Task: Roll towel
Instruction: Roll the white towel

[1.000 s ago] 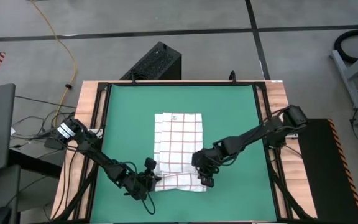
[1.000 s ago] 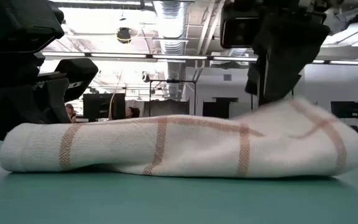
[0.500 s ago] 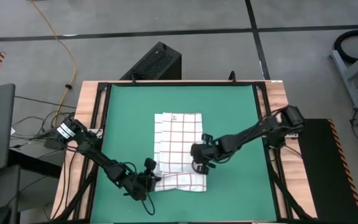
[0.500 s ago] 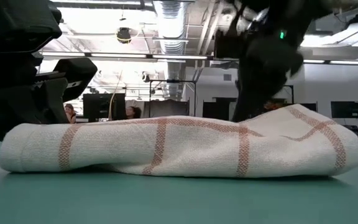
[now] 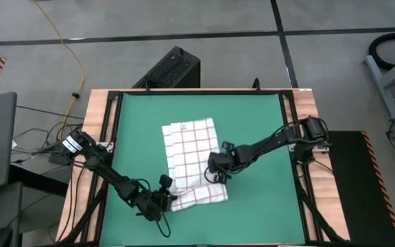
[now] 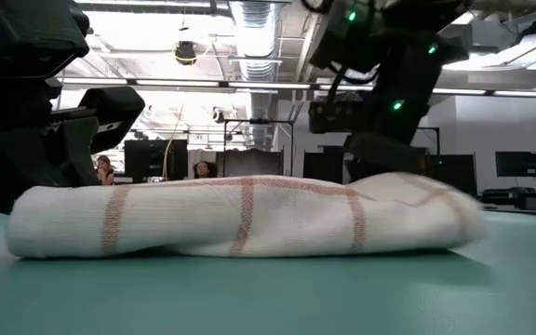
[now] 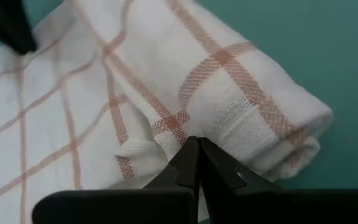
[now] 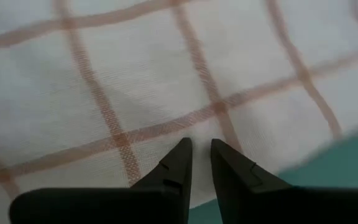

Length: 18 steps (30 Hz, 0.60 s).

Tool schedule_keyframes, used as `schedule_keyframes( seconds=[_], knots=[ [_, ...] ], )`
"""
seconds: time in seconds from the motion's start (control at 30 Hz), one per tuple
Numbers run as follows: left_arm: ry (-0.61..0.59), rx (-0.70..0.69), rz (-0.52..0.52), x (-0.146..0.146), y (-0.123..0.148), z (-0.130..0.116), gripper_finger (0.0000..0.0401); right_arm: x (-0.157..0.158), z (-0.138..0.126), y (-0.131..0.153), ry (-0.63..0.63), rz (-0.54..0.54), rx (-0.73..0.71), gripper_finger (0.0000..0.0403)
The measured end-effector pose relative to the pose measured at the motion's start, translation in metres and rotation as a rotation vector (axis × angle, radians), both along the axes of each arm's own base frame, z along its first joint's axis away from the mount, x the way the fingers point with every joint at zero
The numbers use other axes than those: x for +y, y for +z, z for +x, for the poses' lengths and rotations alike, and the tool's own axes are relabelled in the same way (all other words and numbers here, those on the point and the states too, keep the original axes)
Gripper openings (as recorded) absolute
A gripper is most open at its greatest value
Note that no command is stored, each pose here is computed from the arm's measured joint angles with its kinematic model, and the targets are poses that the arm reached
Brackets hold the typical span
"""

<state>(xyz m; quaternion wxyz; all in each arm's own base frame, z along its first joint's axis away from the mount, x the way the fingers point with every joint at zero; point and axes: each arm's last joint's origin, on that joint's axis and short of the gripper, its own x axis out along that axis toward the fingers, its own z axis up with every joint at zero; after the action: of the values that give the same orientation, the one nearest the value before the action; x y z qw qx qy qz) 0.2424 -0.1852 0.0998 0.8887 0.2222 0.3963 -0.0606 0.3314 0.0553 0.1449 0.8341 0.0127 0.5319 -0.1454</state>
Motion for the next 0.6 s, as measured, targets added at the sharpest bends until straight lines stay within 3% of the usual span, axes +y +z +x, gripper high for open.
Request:
schedule_keyframes(
  seconds=[0.2, 0.33, 0.47, 0.6],
  knots=[
    [0.001, 0.001, -0.004, 0.0, 0.0, 0.0, 0.0, -0.02, 0.003, -0.002, -0.055, -0.013, 0.004, 0.0081],
    [0.004, 0.01, -0.002, 0.0, -0.001, -0.001, 0.0, -0.022, 0.002, 0.006, -0.021, -0.038, -0.003, 0.0081],
    [0.006, 0.016, -0.003, 0.0, -0.001, -0.001, 0.0, -0.018, -0.011, 0.04, -0.015, -0.113, -0.078, 0.0081],
    [0.004, 0.019, -0.003, 0.0, -0.001, -0.001, 0.0, -0.006, -0.026, 0.073, 0.033, -0.084, -0.163, 0.0081]
  ],
)
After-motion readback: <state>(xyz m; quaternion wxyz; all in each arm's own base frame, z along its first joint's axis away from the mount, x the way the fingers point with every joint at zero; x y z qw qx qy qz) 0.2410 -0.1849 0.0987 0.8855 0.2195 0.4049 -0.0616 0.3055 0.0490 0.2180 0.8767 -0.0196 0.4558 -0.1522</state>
